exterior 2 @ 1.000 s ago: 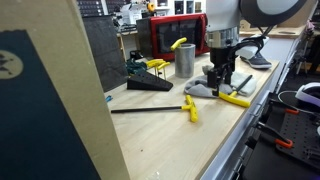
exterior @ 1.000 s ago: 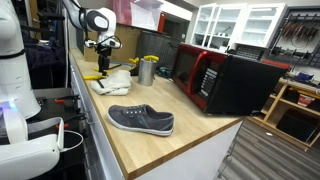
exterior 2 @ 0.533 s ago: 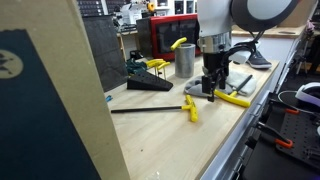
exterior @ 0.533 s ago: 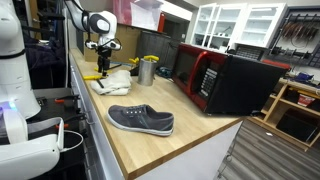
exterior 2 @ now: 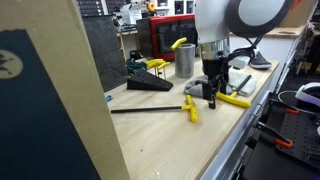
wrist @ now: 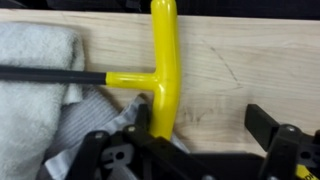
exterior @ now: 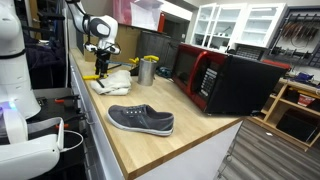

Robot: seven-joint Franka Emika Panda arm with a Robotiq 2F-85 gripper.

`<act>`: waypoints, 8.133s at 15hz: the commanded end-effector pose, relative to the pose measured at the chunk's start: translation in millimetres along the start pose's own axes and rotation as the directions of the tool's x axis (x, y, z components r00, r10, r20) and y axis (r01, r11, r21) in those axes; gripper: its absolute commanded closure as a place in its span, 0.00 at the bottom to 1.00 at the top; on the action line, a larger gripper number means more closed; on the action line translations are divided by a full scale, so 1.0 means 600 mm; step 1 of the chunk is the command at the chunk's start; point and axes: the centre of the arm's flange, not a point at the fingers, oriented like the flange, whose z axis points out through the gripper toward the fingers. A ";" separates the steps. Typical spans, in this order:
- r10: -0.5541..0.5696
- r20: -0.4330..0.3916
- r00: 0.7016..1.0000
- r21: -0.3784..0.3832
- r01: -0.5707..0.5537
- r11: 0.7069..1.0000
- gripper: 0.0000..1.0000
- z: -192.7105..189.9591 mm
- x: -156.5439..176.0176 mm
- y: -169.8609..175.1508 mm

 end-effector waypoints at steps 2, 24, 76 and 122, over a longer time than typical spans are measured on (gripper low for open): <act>-0.001 0.000 1.000 0.042 0.001 0.999 0.40 -0.004 0.005 -0.007; 0.153 -0.024 0.988 0.291 -0.140 0.947 0.93 -0.102 0.007 0.085; 0.218 -0.068 0.973 0.427 -0.169 0.888 0.94 -0.174 -0.008 0.112; -0.331 0.124 0.935 -0.088 0.343 0.935 0.00 -0.016 0.046 -0.119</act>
